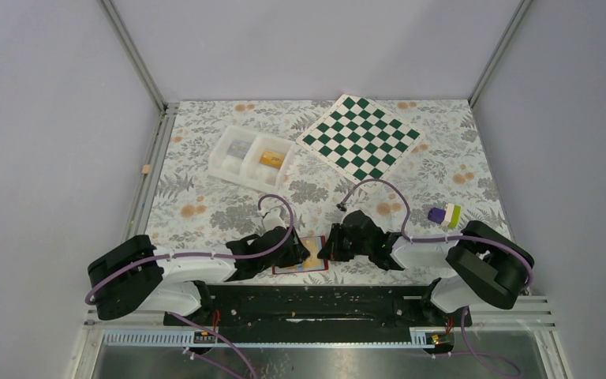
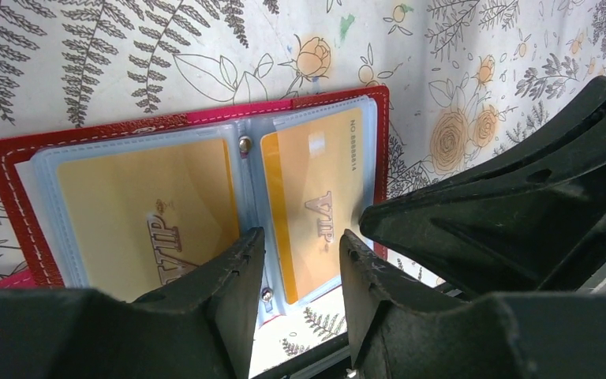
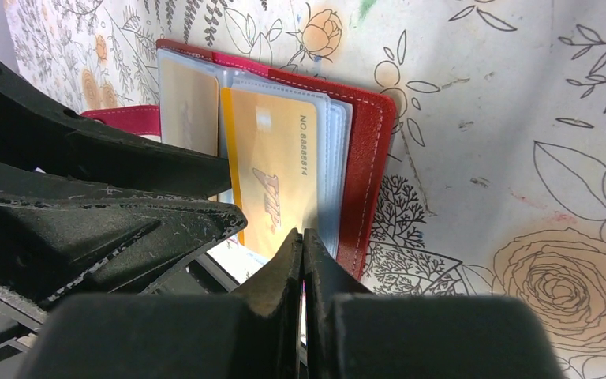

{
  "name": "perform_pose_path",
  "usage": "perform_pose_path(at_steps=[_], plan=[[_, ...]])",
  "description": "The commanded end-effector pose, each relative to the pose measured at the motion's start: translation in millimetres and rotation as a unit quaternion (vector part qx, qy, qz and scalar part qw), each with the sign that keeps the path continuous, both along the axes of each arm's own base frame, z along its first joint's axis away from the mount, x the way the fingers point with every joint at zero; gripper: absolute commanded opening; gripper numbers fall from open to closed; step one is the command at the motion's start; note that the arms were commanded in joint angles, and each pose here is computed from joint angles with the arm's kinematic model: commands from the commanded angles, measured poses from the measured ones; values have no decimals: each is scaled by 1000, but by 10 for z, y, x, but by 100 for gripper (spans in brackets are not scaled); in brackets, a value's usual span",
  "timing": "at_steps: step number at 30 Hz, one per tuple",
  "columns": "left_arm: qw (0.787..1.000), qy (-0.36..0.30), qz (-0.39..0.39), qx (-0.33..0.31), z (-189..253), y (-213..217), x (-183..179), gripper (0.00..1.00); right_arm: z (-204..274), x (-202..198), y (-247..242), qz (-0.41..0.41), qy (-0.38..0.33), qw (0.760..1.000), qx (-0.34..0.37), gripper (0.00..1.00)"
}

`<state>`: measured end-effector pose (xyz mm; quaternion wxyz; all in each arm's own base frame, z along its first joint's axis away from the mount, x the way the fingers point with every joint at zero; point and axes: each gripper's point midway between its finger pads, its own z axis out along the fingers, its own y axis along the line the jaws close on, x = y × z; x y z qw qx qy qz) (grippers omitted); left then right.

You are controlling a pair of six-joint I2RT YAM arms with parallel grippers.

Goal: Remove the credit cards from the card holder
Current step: Remove the credit card from the card holder.

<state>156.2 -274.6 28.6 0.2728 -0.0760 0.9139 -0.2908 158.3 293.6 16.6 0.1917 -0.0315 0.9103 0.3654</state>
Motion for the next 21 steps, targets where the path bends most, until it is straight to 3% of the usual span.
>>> perform_pose_path(at_steps=[1,15,21], plan=[[1000,-9,14,-22,78,-60,73,40,-271,-43,-217,-23,20,999,-40,0],[998,-16,25,-58,40,2,37,33,-324,-62,-269,-38,37,998,-35,0],[996,-22,30,-79,58,-5,43,17,-302,-60,-279,-41,37,998,-31,0]])
